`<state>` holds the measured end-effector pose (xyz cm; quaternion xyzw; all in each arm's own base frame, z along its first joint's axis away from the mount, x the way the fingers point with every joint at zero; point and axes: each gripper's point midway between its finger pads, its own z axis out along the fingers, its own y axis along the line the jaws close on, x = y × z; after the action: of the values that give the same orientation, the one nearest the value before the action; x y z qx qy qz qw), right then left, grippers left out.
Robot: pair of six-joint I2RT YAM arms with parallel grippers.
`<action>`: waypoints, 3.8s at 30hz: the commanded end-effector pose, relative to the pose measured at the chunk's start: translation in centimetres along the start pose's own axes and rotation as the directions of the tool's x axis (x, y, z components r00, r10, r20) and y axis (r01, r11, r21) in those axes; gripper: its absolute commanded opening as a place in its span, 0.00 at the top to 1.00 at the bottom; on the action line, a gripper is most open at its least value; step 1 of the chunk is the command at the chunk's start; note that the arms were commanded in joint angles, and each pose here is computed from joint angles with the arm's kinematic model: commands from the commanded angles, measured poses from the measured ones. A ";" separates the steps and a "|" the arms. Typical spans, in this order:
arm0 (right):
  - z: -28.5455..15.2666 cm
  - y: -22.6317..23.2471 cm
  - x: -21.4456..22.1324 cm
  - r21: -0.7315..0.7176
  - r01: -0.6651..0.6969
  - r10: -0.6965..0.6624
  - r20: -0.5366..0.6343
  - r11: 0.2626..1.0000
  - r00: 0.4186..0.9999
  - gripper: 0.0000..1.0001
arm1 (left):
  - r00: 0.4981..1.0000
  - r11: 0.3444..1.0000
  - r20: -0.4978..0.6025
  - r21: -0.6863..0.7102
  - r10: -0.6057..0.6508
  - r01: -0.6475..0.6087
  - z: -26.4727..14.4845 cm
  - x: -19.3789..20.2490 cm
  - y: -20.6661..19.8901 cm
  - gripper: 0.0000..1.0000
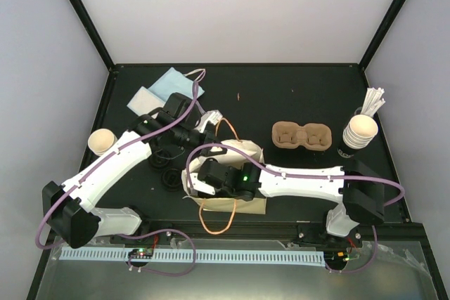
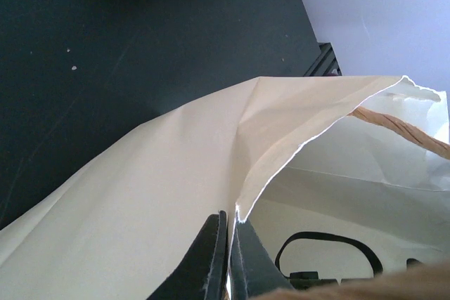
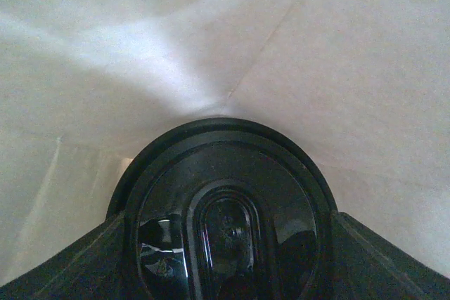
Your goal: Pack the takeout coffee
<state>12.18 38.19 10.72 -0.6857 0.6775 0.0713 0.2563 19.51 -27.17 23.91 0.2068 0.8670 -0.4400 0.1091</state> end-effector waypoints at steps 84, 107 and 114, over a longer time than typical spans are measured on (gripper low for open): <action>-20.7 -12.5 0.0 0.470 -0.316 0.137 0.376 0.824 0.916 0.00 | 0.996 0.999 0.086 -0.034 0.013 -0.010 -1.6 -3.8 0.5 0.98; -31.9 -21.2 14.0 0.561 -0.826 0.487 0.708 0.053 0.512 0.00 | 0.945 0.988 0.322 -0.117 -0.055 0.097 -4.1 -14.6 5.9 0.98; -29.5 -20.5 15.8 0.558 -0.828 0.542 0.681 0.053 0.493 0.00 | 0.906 0.963 0.419 -0.214 -0.060 0.162 -6.4 -18.0 9.3 0.98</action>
<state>25.69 10.75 35.89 -0.0524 0.7995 -0.0540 0.5960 36.46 -23.27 25.04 0.0669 0.8917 -0.3855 0.2276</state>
